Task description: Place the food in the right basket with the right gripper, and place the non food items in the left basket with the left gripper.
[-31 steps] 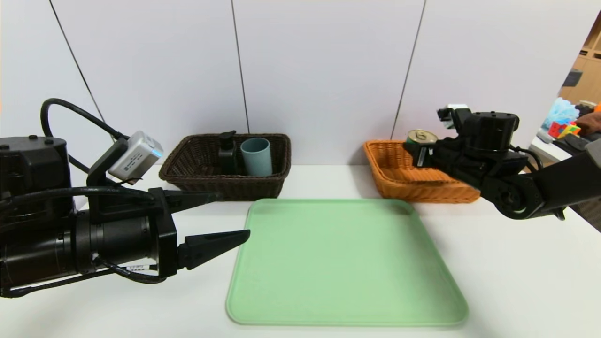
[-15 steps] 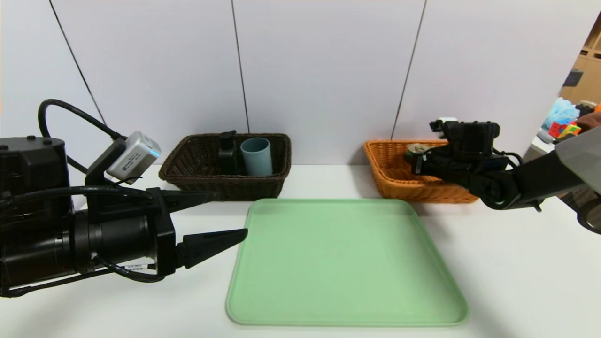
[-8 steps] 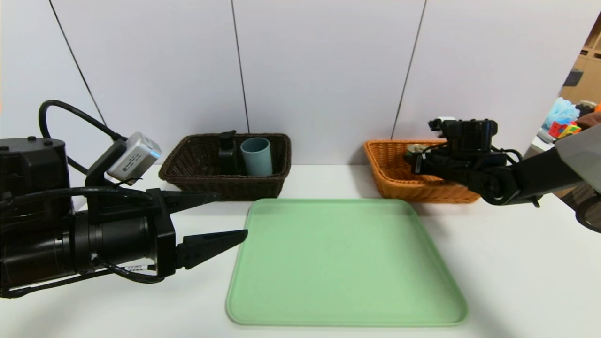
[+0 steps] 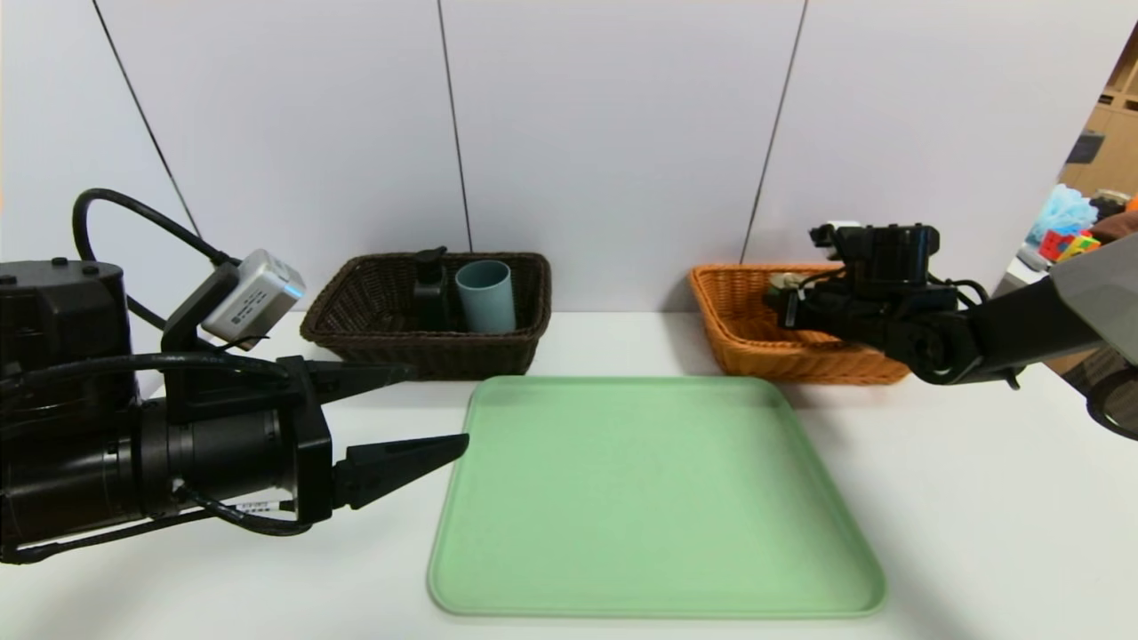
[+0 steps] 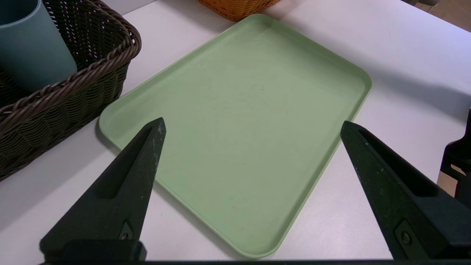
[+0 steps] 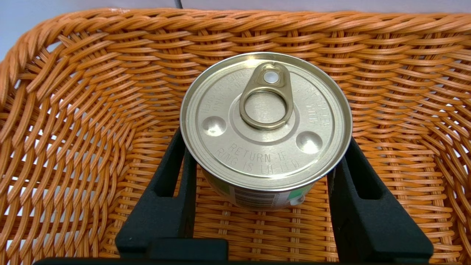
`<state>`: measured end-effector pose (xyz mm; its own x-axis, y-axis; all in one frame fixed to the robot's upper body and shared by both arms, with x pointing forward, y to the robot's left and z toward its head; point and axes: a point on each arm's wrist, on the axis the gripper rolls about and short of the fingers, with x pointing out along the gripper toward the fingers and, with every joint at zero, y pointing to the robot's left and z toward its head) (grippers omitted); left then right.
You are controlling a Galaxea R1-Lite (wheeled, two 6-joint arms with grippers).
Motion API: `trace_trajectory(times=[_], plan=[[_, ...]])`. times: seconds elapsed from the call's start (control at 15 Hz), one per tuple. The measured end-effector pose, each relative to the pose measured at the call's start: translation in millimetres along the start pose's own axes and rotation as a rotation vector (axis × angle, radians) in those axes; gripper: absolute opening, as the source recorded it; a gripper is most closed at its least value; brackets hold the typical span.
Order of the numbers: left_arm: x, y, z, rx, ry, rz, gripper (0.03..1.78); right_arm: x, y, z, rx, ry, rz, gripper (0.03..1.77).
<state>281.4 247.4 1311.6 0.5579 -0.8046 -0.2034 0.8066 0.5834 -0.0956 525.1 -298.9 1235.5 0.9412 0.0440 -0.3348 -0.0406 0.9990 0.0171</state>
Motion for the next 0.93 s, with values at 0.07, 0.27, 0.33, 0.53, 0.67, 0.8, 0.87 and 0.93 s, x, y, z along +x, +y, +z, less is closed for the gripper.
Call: trace_trajectory(times=[0.07, 0.27, 0.33, 0.53, 0.67, 0.8, 0.87, 0.93], plan=[[-0.1, 0.1, 0.0, 0.000, 0.000, 0.001, 1.69, -0.1, 0.0, 0.5, 0.000, 0.000, 0.000, 1.00], [-0.3, 0.5, 0.0, -0.001, 0.000, 0.003, 1.69, 0.0, 0.8, 1.4, 0.000, -0.004, 0.001, 1.24], [-0.4, 0.6, 0.0, 0.000, -0.001, 0.004, 1.69, 0.0, 0.8, 1.6, 0.000, -0.004, 0.001, 1.30], [-0.4, 0.6, 0.0, 0.000, -0.001, 0.004, 1.69, 0.0, 0.8, 1.4, 0.000, -0.003, 0.001, 1.42], [-0.4, 0.6, 0.0, -0.001, -0.001, 0.004, 1.69, -0.2, 0.8, 3.4, 0.001, -0.008, 0.001, 1.49], [-0.4, 0.6, 0.5, -0.002, -0.002, 0.004, 1.69, -2.5, 0.7, 7.1, 0.005, -0.004, 0.001, 1.54], [-0.6, 0.5, 1.2, -0.002, -0.005, 0.005, 1.69, -5.0, 0.9, 9.1, 0.009, 0.004, 0.003, 1.56], [-0.8, 0.5, 1.7, -0.001, -0.006, 0.006, 1.69, -8.6, 2.9, 11.6, 0.025, 0.011, 0.008, 1.58]])
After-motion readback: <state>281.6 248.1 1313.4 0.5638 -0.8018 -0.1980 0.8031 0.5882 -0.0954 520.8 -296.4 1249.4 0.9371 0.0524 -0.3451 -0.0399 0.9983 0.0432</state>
